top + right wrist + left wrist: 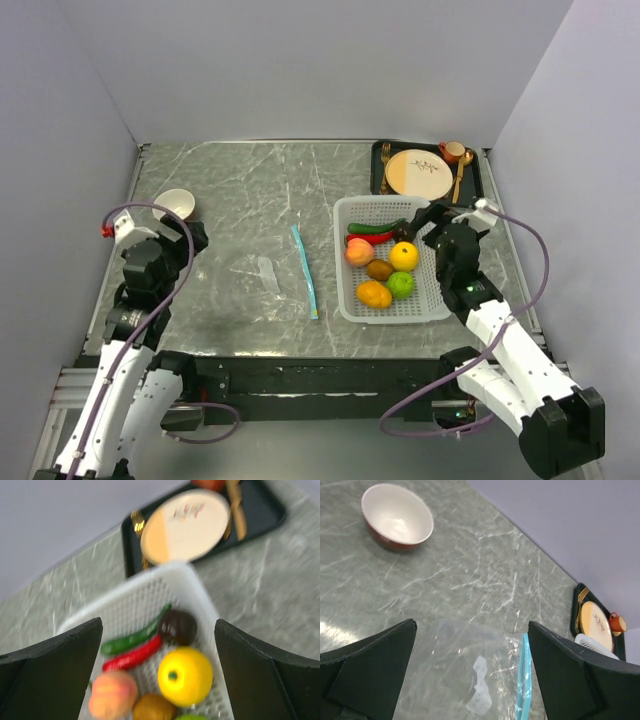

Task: Place the food in the zip-top bag and seal the zipper
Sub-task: Pick up the zipper food storage bag at the center of the board.

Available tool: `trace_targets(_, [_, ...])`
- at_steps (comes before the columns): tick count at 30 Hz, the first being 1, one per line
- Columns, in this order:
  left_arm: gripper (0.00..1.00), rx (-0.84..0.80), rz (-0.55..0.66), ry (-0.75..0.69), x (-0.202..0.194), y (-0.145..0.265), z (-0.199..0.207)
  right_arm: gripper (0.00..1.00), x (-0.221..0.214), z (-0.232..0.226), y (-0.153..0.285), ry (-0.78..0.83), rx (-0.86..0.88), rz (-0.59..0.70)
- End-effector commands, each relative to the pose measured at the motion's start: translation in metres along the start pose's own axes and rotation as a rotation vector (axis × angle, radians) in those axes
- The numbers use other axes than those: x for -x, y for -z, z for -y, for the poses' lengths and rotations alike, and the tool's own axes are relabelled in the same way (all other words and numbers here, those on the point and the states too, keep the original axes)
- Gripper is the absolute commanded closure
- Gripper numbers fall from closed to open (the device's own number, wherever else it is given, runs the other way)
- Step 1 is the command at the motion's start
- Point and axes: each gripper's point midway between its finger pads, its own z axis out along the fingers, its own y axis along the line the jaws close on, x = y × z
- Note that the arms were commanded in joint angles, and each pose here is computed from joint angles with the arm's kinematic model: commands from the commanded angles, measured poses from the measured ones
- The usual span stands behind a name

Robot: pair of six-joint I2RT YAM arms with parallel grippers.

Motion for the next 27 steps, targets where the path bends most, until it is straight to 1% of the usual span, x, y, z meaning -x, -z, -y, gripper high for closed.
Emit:
trace_targets(1, [0.01,0.147,-0.074,-0.018,0.009,0.006,-0.008,0.0,-0.032,-0.025,0.015,-0.049,0.165,-0.165])
trace_targets(2, [0.01,0.211,-0.121,-0.037,0.0,0.009,-0.02,0.0,-0.03,-0.03,0.015,-0.048,0.177,-0.173])
trace_targets(3, [0.01,0.248,-0.13,-0.041,0.001,0.011,-0.025,0.0,-0.036,-0.029,0.015,-0.033,0.171,-0.209])
trace_targets(4, [0.01,0.252,-0.11,-0.03,0.013,0.015,-0.019,0.0,-0.028,-0.037,0.015,-0.036,0.187,-0.208])
trace_targets(5, [0.01,0.263,-0.099,-0.014,0.018,0.021,-0.02,0.0,-0.027,-0.04,0.015,-0.029,0.197,-0.217])
trace_targets(6, [0.01,0.227,-0.075,-0.01,0.025,0.025,-0.014,0.0,-0.032,-0.039,0.014,-0.019,0.185,-0.243])
trace_targets(7, [0.01,0.163,-0.026,-0.005,0.035,0.035,-0.007,0.0,-0.025,-0.043,0.015,-0.022,0.188,-0.239])
trace_targets(8, [0.01,0.107,-0.017,0.005,0.036,0.041,0.0,0.0,-0.026,-0.043,0.015,-0.023,0.181,-0.252])
trace_targets(10, [0.01,0.015,0.06,0.043,0.042,0.051,0.005,0.0,-0.019,-0.049,0.015,-0.03,0.195,-0.242])
trace_targets(12, [0.01,-0.086,0.056,0.042,0.039,0.057,0.019,0.0,-0.017,-0.055,0.012,-0.029,0.211,-0.243])
trace_targets(13, [0.01,-0.093,0.051,0.02,0.039,0.058,0.02,0.0,-0.01,-0.061,0.012,-0.033,0.222,-0.237])
trace_targets(14, [0.01,-0.087,0.029,0.015,0.037,0.058,0.02,0.0,-0.01,-0.064,0.011,-0.027,0.232,-0.247])
trace_targets(15, [0.01,-0.114,-0.008,-0.008,0.033,0.058,0.027,0.0,-0.015,-0.065,0.008,-0.013,0.225,-0.276])
trace_targets(16, [0.01,-0.132,-0.04,-0.054,0.031,0.053,0.034,0.0,-0.01,-0.072,0.007,-0.009,0.242,-0.278])
trace_targets(18, [0.01,-0.155,-0.095,-0.052,0.023,0.048,0.042,0.0,-0.02,-0.073,0.006,0.016,0.243,-0.332])
trace_targets(19, [0.01,-0.209,-0.14,-0.05,0.014,0.041,0.054,0.0,-0.019,-0.075,0.005,0.019,0.248,-0.338])
trace_targets(21, [0.01,-0.283,-0.19,-0.06,0.001,0.036,0.067,0.0,-0.024,-0.07,0.006,0.023,0.223,-0.362])
trace_targets(22, [0.01,-0.322,-0.255,-0.062,-0.014,0.032,0.072,0.0,-0.027,-0.068,0.008,0.026,0.218,-0.367])
trace_targets(23, [0.01,-0.352,-0.258,-0.06,-0.016,0.029,0.079,0.0,-0.027,-0.066,0.008,0.024,0.214,-0.365])
trace_targets(26, [0.01,-0.374,-0.331,-0.062,-0.039,0.025,0.092,0.0,-0.025,-0.06,0.014,0.005,0.2,-0.355])
trace_targets(27, [0.01,-0.37,-0.359,-0.065,-0.049,0.024,0.096,0.0,-0.023,-0.064,0.017,-0.003,0.222,-0.357])
